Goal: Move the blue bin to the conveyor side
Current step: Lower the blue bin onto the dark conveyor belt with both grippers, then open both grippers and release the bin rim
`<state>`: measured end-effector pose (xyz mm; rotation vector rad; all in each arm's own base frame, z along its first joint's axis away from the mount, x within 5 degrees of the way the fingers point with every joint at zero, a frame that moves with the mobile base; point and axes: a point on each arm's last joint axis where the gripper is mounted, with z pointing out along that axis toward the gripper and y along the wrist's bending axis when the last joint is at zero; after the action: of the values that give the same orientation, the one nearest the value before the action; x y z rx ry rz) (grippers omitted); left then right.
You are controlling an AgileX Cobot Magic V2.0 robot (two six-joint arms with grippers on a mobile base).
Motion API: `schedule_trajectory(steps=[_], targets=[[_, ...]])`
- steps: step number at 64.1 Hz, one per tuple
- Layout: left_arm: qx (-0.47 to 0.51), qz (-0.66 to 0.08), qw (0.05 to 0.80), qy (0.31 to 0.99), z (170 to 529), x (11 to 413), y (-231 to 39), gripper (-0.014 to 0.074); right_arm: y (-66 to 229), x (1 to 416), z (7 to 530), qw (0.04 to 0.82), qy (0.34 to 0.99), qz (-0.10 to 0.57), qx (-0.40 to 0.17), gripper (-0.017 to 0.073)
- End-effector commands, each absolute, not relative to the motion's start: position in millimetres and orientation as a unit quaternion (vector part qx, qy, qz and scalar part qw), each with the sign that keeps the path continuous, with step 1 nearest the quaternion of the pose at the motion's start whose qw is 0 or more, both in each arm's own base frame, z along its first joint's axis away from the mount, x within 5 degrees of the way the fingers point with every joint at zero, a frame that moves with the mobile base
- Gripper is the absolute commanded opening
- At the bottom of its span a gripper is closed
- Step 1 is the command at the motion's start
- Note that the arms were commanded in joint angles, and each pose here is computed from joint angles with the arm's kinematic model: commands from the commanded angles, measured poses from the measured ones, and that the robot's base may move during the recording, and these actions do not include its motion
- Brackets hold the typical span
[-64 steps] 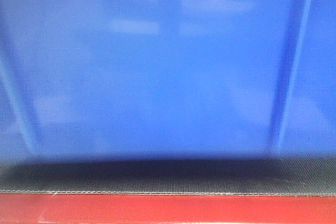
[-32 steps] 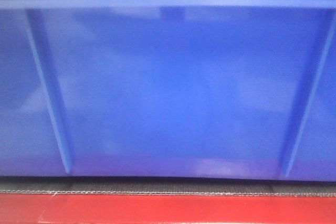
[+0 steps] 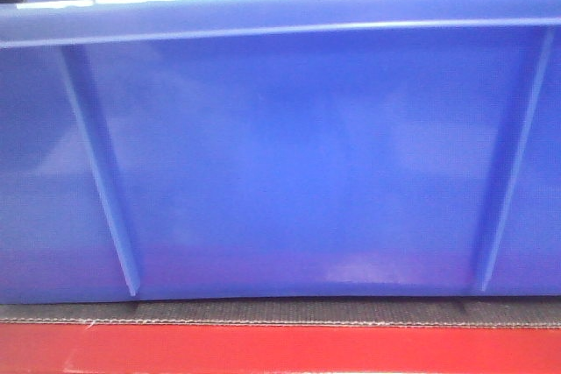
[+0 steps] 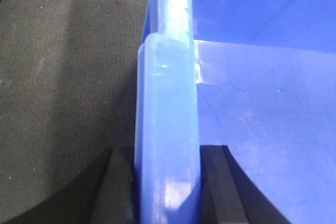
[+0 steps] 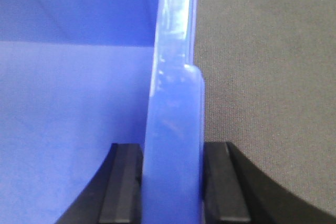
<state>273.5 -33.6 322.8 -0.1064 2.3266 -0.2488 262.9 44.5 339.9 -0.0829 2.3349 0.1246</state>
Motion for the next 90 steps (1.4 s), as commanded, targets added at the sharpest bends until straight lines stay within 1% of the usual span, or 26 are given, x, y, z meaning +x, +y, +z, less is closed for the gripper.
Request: schedule_trajectory(steps=[1, 6, 9, 10, 12, 18, 28, 30, 33, 36, 37, 38, 40, 41, 43, 44, 47, 49, 51, 58, 63, 71, 82, 90], targets=[[-0.036, -0.094, 0.442, 0.891, 337, 276, -32, 0.0249, 39, 265, 354, 0.440, 0.896, 0.031, -0.043, 0.0127], [-0.036, -0.094, 0.443, 0.891, 338, 277, -32, 0.0371, 39, 265, 354, 0.440, 0.896, 0.031, -0.043, 0.0300], [-0.037, -0.094, 0.444, 0.890, 338, 277, -32, 0.0420, 39, 265, 354, 0.440, 0.896, 0.031, -0.043, 0.0361], [-0.037, -0.094, 0.445, 0.890, 338, 277, -32, 0.0437, 39, 265, 354, 0.440, 0.896, 0.031, -0.043, 0.0401], [-0.037, -0.094, 0.447, 0.889, 338, 277, -32, 0.0455, 39, 265, 354, 0.440, 0.896, 0.031, -0.043, 0.0433], [-0.037, -0.094, 0.450, 0.887, 339, 277, -32, 0.0473, 39, 265, 354, 0.440, 0.896, 0.031, -0.043, 0.0480], [-0.036, -0.095, 0.458, 0.883, 345, 278, -32, 0.0474, 39, 265, 360, 0.448, 0.892, 0.028, -0.045, 0.0472], [-0.036, -0.096, 0.462, 0.881, 349, 279, -32, 0.0474, 39, 264, 364, 0.450, 0.892, 0.028, -0.044, 0.0457], [-0.035, -0.098, 0.472, 0.876, 360, 277, -32, 0.0463, 38, 262, 377, 0.455, 0.889, 0.028, -0.043, 0.0399], [-0.033, -0.100, 0.486, 0.868, 373, 273, -32, 0.0428, 38, 260, 385, 0.456, 0.888, 0.027, -0.042, 0.0316], [-0.032, -0.101, 0.490, 0.866, 377, 272, -32, 0.0409, 37, 258, 392, 0.460, 0.887, 0.028, -0.041, 0.0265], [-0.032, -0.102, 0.494, 0.863, 382, 270, -32, 0.0375, 37, 258, 396, 0.464, 0.885, 0.028, -0.041, 0.0246], [-0.031, -0.103, 0.502, 0.858, 390, 267, -32, 0.0321, 37, 255, 403, 0.467, 0.883, 0.028, -0.040, 0.0172], [-0.030, -0.104, 0.507, 0.855, 395, 265, -32, 0.0291, 36, 254, 407, 0.470, 0.882, 0.028, -0.040, 0.0114], [-0.029, -0.106, 0.519, 0.848, 403, 262, -31, 0.0230, 36, 252, 415, 0.480, 0.876, 0.029, -0.039, 0.0041], [-0.029, -0.106, 0.524, 0.845, 407, 260, -31, 0.0200, 36, 250, 420, 0.488, 0.872, 0.030, -0.038, -0.0010], [-0.028, -0.109, 0.546, 0.830, 419, 254, -31, 0.0079, 35, 247, 430, 0.504, 0.862, 0.032, -0.038, -0.0107], [-0.029, -0.110, 0.559, 0.822, 424, 252, -30, 0.0009, 35, 246, 436, 0.514, 0.857, 0.033, -0.037, -0.0092], [-0.029, -0.111, 0.570, 0.813, 429, 251, -30, -0.0040, 35, 246, 440, 0.519, 0.853, 0.034, -0.037, -0.0076], [-0.028, -0.115, 0.607, 0.786, 447, 243, -29, 0.0007, 35, 241, 453, 0.533, 0.844, 0.041, -0.035, -0.0070], [-0.023, -0.107, 0.622, 0.775, 458, 235, -27, 0.0002, 35, 235, 464, 0.550, 0.834, 0.044, -0.034, -0.0070], [-0.017, -0.098, 0.627, 0.773, 462, 223, -25, 0.0002, 32, 221, 473, 0.564, 0.824, 0.046, -0.033, -0.0070], [-0.019, -0.099, 0.639, 0.763, 446, 203, -23, 0.0002, 29, 199, 458, 0.579, 0.813, 0.043, -0.041, -0.0087], [-0.022, -0.099, 0.655, 0.749, 421, 187, -20, 0.0002, 26, 178, 425, 0.599, 0.798, 0.044, -0.047, -0.0087]])
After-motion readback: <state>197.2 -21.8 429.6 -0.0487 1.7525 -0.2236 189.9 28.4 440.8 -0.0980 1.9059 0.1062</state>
